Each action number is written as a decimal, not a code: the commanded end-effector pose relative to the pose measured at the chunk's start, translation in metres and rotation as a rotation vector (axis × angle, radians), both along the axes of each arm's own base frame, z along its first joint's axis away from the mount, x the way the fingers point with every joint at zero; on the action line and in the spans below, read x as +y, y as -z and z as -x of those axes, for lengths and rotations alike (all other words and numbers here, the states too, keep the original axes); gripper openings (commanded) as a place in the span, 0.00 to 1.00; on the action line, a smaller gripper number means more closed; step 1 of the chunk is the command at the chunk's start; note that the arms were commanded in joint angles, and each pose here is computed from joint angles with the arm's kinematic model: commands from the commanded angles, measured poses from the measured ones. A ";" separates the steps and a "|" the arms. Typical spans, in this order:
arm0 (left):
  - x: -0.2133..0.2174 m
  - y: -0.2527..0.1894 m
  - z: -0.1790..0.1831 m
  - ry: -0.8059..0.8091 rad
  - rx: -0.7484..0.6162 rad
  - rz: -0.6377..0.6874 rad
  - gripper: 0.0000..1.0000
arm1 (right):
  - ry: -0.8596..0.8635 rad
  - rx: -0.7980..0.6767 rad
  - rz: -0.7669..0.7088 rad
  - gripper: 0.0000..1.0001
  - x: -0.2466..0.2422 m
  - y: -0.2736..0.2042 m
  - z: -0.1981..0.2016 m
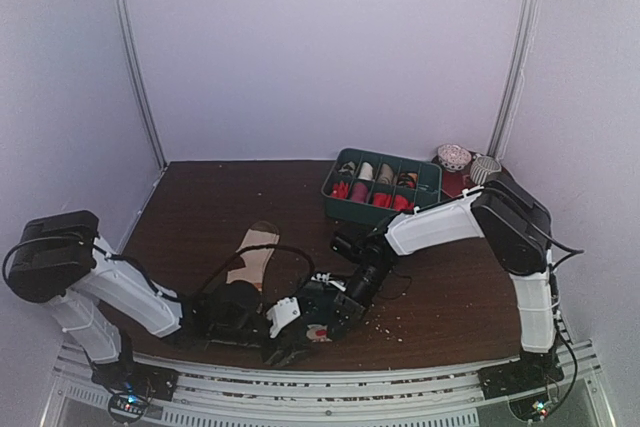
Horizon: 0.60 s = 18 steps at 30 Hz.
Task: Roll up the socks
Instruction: Roll the sock at the center of the board.
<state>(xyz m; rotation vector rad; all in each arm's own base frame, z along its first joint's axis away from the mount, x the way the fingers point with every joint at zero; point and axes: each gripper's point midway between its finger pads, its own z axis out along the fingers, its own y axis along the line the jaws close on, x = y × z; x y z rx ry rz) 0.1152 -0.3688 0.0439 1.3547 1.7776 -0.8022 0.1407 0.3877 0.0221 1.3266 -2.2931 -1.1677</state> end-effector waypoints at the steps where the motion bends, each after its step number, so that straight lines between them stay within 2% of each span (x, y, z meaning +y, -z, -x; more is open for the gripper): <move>1: -0.015 -0.008 -0.001 0.017 -0.020 0.047 0.65 | 0.002 0.036 0.195 0.04 -0.033 0.041 0.010; 6: -0.016 0.002 -0.005 -0.004 -0.017 0.031 0.60 | -0.001 0.034 0.194 0.04 -0.033 0.041 0.010; 7: -0.017 0.002 -0.006 -0.005 -0.016 0.032 0.57 | 0.000 0.033 0.193 0.04 -0.033 0.041 0.009; 14: -0.015 0.013 -0.006 -0.016 0.008 -0.002 0.05 | 0.006 0.029 0.172 0.04 -0.030 0.037 0.008; 15: -0.014 0.015 -0.005 -0.019 0.013 -0.006 0.00 | 0.009 0.024 0.167 0.04 -0.029 0.035 0.008; 18: -0.009 0.019 -0.005 -0.039 0.038 -0.017 0.00 | 0.011 0.011 0.132 0.07 -0.024 0.027 0.006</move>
